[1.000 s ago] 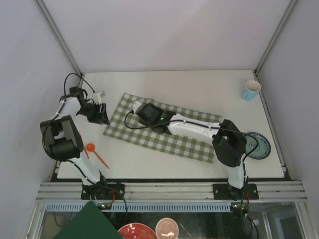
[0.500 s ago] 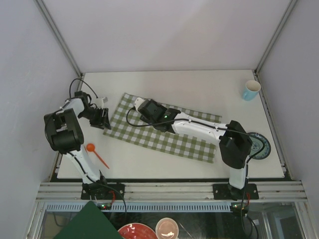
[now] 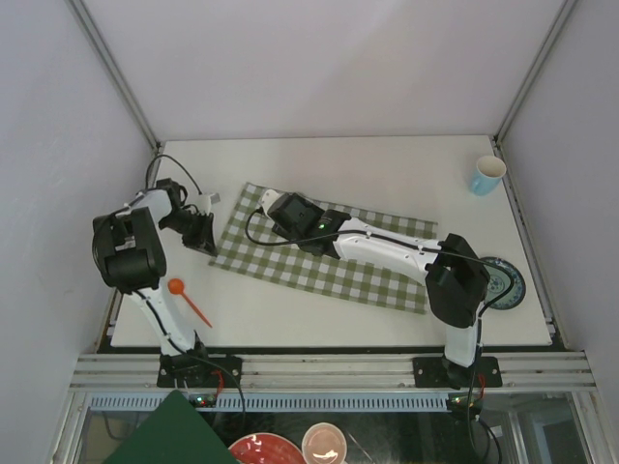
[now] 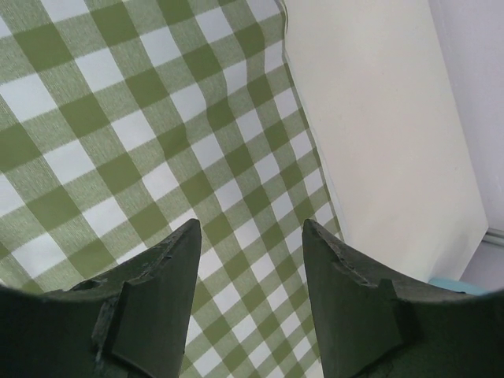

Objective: Set the dinner table for one person
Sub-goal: Pick up the napkin from the center of the board.

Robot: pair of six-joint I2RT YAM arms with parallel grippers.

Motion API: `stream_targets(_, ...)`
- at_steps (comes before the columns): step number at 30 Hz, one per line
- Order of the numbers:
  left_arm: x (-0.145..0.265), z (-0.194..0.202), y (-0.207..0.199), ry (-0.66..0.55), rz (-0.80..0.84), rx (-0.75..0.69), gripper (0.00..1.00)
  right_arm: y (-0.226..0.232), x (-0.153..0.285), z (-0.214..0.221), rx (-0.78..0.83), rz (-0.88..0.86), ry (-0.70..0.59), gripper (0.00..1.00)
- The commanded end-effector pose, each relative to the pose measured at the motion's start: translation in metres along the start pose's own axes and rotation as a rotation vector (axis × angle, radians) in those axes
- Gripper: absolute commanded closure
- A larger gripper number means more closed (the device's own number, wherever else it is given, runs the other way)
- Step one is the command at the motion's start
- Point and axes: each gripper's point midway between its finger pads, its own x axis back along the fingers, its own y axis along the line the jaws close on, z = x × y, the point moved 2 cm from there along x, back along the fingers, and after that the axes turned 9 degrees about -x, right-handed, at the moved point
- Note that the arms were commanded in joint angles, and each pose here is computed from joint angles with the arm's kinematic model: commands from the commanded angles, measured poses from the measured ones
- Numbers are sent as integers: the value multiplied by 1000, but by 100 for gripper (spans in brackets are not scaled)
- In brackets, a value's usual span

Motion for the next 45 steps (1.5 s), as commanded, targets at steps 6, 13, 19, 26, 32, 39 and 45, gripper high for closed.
stream_targets(6,19,-36,-27,-69,91,-70,100,28,-4,-26,21,7,-75,42)
stream_targets(13,44,-55,-44,-166,99,-89,100,69,-20,-27,98,-20,-65,40)
stream_targets(19,51,-44,-50,-189,75,-88,100,67,-20,-21,96,-24,-51,40)
stream_targets(26,62,-56,-56,-250,101,-85,100,76,-20,-33,92,-9,-93,39)
stream_targets(32,64,-63,-58,-267,130,-89,100,99,-14,-63,92,69,-196,37)
stream_targets(39,67,-72,-61,-294,158,-103,100,142,-21,-77,147,136,-255,31)
stream_targets(45,70,-73,-60,-299,140,-113,100,168,-33,-63,157,130,-238,32)
